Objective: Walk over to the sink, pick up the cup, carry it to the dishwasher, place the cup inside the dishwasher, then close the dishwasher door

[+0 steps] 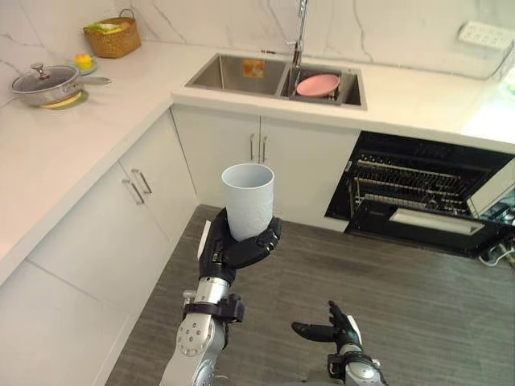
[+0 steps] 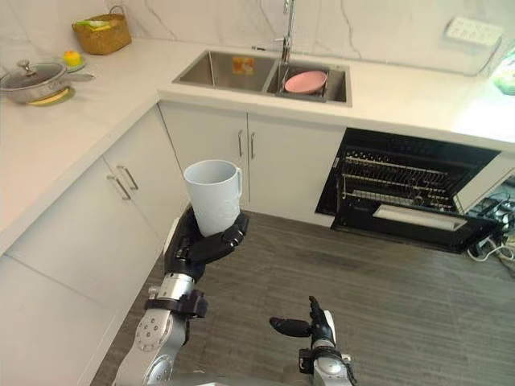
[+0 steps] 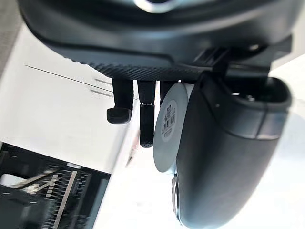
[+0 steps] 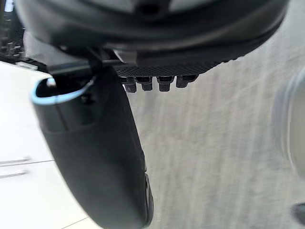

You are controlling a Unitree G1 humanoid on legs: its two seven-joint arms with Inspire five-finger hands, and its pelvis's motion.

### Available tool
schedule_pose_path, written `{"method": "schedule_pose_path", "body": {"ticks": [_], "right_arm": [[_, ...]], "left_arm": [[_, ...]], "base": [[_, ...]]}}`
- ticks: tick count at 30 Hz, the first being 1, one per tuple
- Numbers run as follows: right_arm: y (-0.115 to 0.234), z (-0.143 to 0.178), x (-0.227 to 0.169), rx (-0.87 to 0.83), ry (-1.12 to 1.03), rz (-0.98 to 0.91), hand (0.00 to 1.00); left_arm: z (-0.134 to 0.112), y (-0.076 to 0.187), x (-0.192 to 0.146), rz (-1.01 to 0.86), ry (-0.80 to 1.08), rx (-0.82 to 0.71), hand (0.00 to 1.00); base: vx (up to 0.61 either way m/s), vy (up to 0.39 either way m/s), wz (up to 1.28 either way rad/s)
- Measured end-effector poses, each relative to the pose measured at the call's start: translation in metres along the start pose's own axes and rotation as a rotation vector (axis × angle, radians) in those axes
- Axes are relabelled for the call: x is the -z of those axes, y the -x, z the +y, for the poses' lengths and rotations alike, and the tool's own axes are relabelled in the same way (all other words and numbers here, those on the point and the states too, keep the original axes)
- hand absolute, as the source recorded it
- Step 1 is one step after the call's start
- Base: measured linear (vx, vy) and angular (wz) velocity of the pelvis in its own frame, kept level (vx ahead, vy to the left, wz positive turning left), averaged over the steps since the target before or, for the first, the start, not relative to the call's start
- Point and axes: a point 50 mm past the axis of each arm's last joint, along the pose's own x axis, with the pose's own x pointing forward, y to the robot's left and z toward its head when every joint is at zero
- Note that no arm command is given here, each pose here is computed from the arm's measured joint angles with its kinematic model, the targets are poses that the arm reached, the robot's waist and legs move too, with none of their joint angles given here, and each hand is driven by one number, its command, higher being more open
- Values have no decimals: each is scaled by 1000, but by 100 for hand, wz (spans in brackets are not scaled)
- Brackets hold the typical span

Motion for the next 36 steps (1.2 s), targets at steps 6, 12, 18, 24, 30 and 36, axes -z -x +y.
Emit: {"method": "schedule_pose_path", "body": {"ticks": [6,12,18,24,30,36], "right_arm": [[-4,0,-11,-15,37,-42,100],[4,-25,-1,46,82,-24,100],[6,-19,-25,44,45,-138,100],[1,-21,-20,51,61,-102,100],[2,-4,-40,20,12,-181,100],[9,5,-77,-8,9,-342,100]], "left_arm": [[-2,1,6,17,-1,9,0],[-13,-1,26,104,57,-13,0],[-17,-2,6,7,92,-4,0],[-10,1,17,56,65,-24,0],[-6,1,17,63,2,-13,0],[-3,1,15,44,-69,-23,0]], "base": [[331,-148,-14],[423,-191,0],[175,-3,-21],[270,204,-55],[295,294,-57],[172,129,-44]]}}
